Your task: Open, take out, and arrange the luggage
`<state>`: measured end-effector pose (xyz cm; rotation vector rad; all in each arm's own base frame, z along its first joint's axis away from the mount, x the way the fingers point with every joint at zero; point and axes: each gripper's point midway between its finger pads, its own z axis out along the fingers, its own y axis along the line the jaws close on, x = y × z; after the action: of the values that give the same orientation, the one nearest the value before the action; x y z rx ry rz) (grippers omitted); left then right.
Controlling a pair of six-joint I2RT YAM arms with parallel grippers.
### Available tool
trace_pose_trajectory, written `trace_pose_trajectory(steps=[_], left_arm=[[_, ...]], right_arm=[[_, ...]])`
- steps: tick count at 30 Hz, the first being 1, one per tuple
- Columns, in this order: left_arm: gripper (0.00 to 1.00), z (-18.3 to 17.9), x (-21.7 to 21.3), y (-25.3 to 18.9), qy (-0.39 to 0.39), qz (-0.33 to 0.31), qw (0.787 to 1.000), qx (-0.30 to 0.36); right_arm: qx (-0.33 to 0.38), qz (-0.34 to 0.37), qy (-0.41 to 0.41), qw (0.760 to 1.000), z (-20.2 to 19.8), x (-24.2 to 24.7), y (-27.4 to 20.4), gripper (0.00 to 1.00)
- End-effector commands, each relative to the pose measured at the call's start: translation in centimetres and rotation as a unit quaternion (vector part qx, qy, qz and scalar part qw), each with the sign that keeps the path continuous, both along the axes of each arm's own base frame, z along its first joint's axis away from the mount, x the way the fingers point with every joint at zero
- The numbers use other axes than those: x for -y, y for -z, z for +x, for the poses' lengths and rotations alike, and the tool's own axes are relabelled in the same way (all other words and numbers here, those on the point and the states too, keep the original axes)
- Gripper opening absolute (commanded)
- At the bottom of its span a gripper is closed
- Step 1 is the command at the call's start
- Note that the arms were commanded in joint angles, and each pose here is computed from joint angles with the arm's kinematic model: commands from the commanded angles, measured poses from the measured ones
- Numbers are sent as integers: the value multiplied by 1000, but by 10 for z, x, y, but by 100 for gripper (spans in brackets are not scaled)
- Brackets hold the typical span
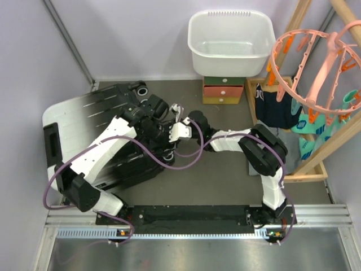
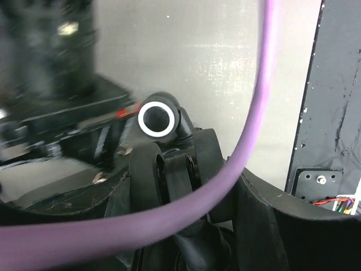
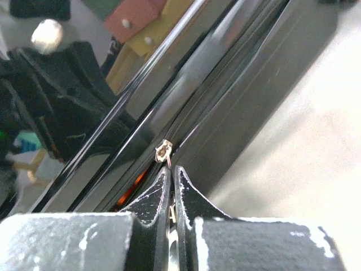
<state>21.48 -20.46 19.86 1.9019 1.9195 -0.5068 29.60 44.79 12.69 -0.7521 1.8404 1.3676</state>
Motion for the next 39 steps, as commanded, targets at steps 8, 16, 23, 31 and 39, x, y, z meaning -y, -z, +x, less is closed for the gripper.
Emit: trace_pose_trajectory(steps=[8, 16, 23, 31, 39], left_arm=[[0, -72, -37, -26, 129, 12, 992, 4], [0, -71, -25, -29, 167, 18, 986, 20], [0, -72, -24, -31, 175, 17, 984, 27], [0, -78, -21, -37, 183, 5, 982, 35], [1, -66, -23, -35, 127, 9, 990, 57]], right_arm=[[-30, 3, 119, 992, 114, -10, -3, 0], [-67, 13, 146, 987, 150, -33, -3, 0], [-90, 40, 196, 976, 191, -41, -12, 0], [-93, 41, 251, 963, 228, -43, -14, 0], [-76, 51, 238, 967, 221, -41, -19, 0]])
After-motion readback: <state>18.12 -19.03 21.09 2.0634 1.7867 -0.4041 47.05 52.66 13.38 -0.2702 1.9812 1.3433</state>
